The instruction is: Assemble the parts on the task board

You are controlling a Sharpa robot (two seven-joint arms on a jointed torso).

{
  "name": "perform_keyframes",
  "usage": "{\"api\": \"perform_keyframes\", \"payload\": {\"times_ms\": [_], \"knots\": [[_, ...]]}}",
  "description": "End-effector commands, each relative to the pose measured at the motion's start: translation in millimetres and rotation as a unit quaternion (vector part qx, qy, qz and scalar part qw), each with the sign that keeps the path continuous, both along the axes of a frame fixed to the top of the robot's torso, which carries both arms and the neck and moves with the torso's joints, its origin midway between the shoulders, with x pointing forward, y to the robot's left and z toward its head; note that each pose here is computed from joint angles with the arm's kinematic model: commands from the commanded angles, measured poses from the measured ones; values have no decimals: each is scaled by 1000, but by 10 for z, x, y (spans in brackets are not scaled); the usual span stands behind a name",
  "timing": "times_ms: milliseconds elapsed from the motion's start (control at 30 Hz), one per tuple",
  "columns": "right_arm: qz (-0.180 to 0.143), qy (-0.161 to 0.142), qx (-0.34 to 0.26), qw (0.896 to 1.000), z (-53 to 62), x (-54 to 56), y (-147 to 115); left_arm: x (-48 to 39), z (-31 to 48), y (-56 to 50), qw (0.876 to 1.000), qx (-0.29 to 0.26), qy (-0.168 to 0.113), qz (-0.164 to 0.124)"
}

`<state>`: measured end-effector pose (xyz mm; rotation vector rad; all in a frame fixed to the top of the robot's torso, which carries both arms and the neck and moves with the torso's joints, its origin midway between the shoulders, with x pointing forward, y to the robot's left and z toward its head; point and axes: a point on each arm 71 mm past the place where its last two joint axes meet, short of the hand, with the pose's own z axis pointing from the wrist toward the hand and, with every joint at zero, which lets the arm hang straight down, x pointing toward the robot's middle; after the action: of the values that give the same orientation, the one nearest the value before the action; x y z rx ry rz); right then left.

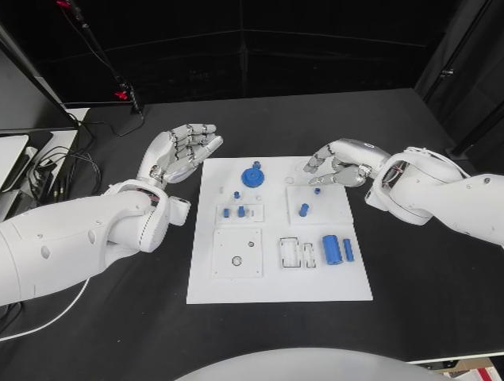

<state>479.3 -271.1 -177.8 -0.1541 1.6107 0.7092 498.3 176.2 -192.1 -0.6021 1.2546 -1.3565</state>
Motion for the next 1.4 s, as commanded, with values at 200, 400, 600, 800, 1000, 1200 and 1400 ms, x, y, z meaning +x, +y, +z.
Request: {"api": "perform_keyframes", "payload": {"times_ms": [200, 400, 600, 800, 1000, 1200, 1400], "knots": [[18, -7, -104, 994, -84, -40, 51, -51, 83, -1, 998, -48, -43, -25], [7, -6, -125, 992, -126, -41, 69, -45, 78, 12, 998, -49, -41, -20], [-11, -1, -144, 989, -165, -28, 63, -45, 75, 14, 998, -49, -39, -19], [-23, 6, -168, 985, -197, -17, 60, -44, 73, 19, 998, -48, -37, -18], [-32, 3, -192, 981, -229, -20, 80, -39, 69, 22, 998, -48, -35, -18], [-41, 4, -203, 978, -246, -18, 92, -36, 67, 27, 998, -47, -34, -17], [-44, 7, -210, 977, -255, -18, 102, -32, 64, 35, 998, -47, -33, -17]]}}
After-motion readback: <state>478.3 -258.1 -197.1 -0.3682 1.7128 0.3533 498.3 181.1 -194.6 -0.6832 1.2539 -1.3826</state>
